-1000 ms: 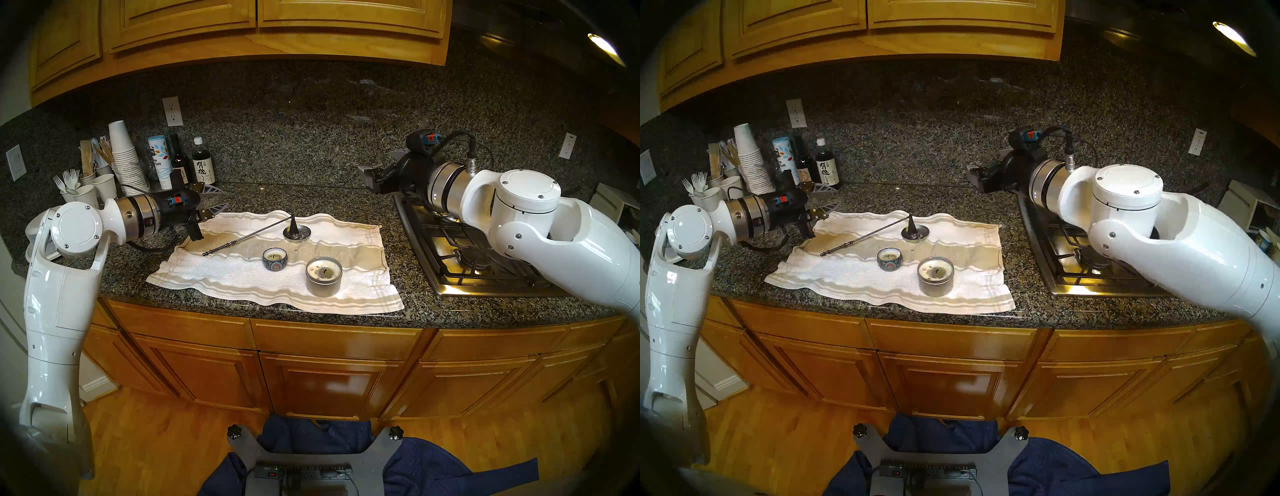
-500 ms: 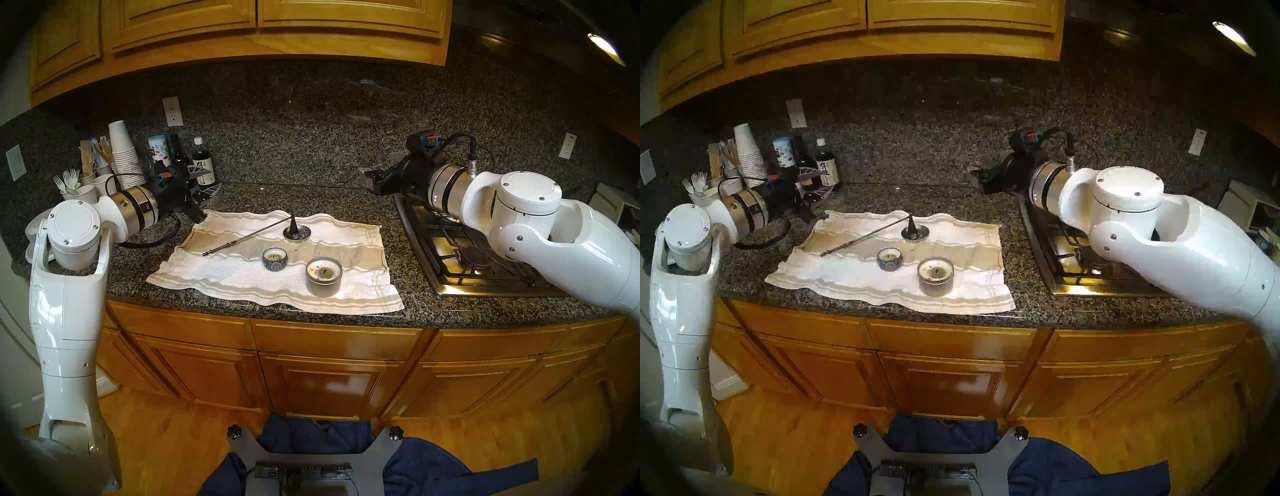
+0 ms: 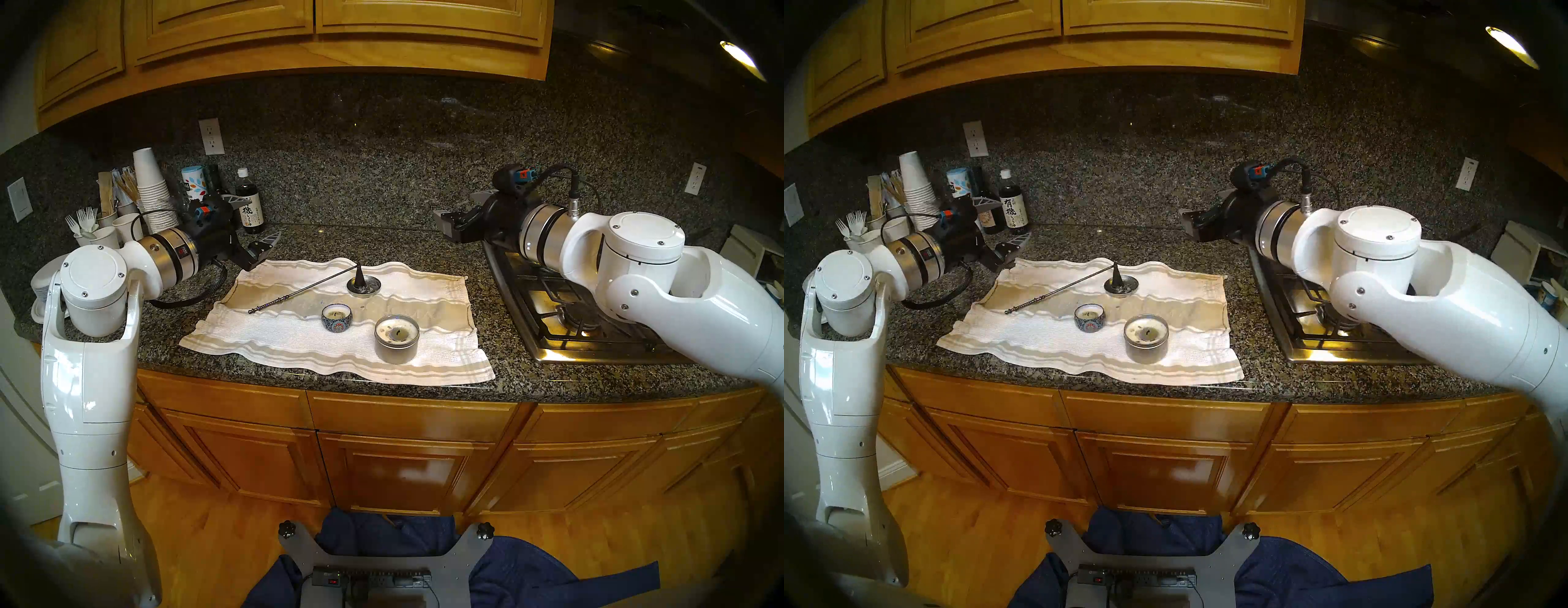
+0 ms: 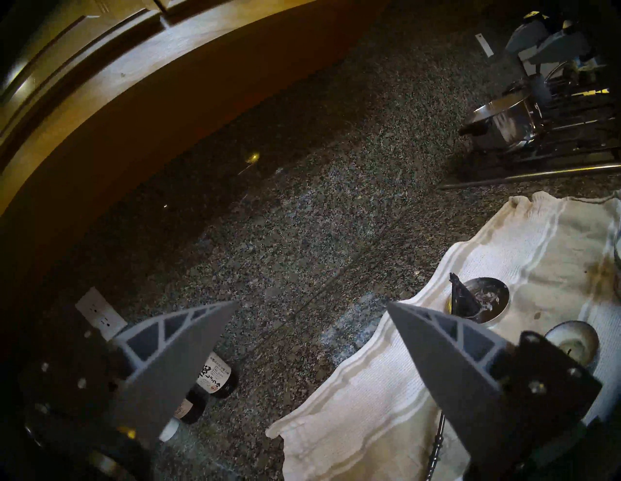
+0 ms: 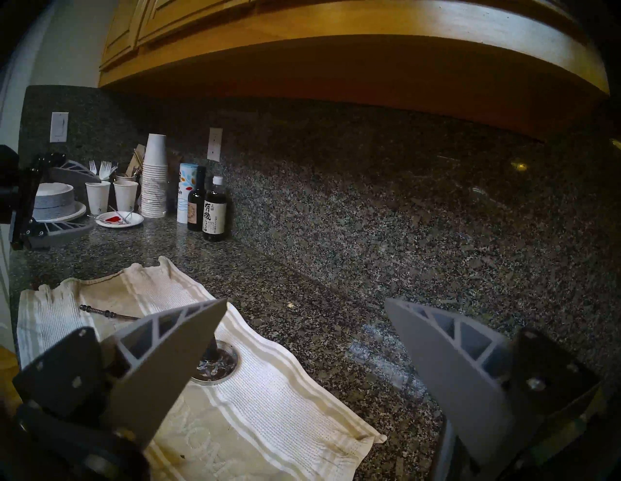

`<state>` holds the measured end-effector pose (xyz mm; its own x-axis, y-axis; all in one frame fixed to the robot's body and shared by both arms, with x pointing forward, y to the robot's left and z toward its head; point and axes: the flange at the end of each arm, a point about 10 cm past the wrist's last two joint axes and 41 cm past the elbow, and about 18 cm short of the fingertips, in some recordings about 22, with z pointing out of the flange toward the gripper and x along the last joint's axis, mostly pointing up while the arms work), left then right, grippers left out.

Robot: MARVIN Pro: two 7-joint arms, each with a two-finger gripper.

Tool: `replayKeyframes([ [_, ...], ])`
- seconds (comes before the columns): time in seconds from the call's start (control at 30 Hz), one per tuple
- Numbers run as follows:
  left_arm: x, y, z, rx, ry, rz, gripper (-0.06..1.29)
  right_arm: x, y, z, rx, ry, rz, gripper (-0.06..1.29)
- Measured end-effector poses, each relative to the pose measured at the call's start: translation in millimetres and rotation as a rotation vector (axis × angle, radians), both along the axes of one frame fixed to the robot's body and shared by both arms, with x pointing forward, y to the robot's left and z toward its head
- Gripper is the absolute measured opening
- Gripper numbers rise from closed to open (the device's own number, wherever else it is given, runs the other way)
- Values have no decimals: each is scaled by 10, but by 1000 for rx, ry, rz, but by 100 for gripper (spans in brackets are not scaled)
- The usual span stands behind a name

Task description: Put out candle flame

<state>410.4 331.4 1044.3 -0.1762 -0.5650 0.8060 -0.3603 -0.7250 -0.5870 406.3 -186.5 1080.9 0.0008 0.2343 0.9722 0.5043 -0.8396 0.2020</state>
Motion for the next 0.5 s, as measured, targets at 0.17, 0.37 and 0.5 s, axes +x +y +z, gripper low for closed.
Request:
replayKeyframes([
  [0.17,-2,-5,1,-4,-1,1,122,0,3,-2,-1,0,0,122],
  [0.37,-4,-5,6,-2,-5,0,122,-1,3,-4,-2,0,0,122],
  [0.5,-5,-4,8,-2,-6,0,122,-1,3,-5,-2,1,0,122],
])
